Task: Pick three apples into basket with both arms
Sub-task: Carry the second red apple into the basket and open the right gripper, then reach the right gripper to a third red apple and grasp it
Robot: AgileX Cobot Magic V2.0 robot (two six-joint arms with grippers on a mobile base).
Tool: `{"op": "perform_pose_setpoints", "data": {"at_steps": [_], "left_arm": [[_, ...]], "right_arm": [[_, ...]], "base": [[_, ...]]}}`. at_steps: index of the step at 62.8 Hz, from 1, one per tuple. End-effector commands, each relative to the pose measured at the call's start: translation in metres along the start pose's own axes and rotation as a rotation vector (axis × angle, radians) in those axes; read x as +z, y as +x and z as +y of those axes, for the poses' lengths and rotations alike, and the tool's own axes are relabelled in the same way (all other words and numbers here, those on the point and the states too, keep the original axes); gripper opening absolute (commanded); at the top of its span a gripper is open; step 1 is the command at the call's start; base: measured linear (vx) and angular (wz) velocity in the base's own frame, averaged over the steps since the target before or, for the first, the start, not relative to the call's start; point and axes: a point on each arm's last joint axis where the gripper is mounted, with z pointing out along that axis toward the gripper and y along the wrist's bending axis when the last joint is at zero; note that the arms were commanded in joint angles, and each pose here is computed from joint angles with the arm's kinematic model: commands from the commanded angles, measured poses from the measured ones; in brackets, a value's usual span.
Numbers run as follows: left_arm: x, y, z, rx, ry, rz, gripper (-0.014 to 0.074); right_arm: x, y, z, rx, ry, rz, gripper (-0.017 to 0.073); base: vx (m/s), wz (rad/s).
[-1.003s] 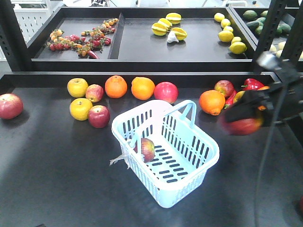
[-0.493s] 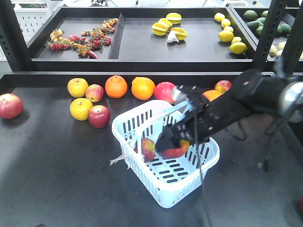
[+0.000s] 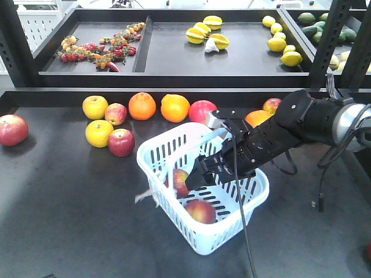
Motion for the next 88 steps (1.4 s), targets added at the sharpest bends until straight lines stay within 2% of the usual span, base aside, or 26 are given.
{"op": "perform_pose_setpoints", "data": {"at_steps": [1,11,19,26,30,35,46,54,62,70,79,88], "left_arm": [[0.0,-0.011,-0.001,-0.042,-0.006,-0.042,-0.0007],[0.0,-0.011,-0.001,-0.042,-0.006,-0.042,-0.0007],[0.0,-0.011,-0.001,-0.042,-0.006,-0.042,-0.0007],[0.0,-0.011,-0.001,-0.042,-0.006,-0.042,-0.0007],[0.0,-0.011,-0.001,-0.042,-0.006,-0.042,-0.0007],[0.0,-0.011,-0.001,-0.042,-0.006,-0.042,-0.0007],[0.0,-0.011,-0.001,-0.042,-0.006,-0.042,-0.0007],[0.0,-0.011,-0.001,-0.042,-0.006,-0.042,-0.0007],[0.0,-0.011,-0.001,-0.042,-0.007,-0.042,-0.0007],[0.0,-0.011,-0.001,-0.042,-0.007,-0.042,-0.0007],[0.0,-0.011,-0.001,-0.042,-0.007,-0.042,-0.0007],[0.0,-0.011,-0.001,-0.041,-0.007,-0.042,-0.0007]], "right_arm": [[-0.021,-0.012,0.012,-0.022,-0.006,-0.087,0.0704],[-0.021,-0.012,0.012,-0.022,-0.007,-0.087,0.0646],[-0.024,-0.009,0.013,-0.003,-0.009,-0.055,0.0518],[-0.034,-0.004,0.016,0.004,0.025,-0.019,0.0321],[-0.045,-0.002,0.02,-0.006,0.062,-0.007,0.0158],[-0.059,0.0,0.025,-0.024,0.101,-0.012,-0.0004],[-0.101,0.008,0.043,-0.063,0.183,-0.046,-0.0009],[-0.136,0.019,0.049,-0.07,0.335,-0.074,-0.0009],[-0.171,0.031,0.034,0.037,0.481,-0.122,-0.0009],[-0.208,0.048,-0.002,0.184,0.565,-0.153,-0.0009],[-0.235,0.076,-0.042,0.366,0.6,-0.152,-0.0009],[-0.232,0.11,-0.07,0.468,0.582,-0.103,-0.0009]], "base": [[0.0,0.0],[0.0,0.0],[0.0,0.0],[0.0,0.0],[0.0,0.0],[0.0,0.0],[0.0,0.0],[0.0,0.0],[0.0,0.0],[0.0,0.0],[0.0,0.0],[0.0,0.0]]}}
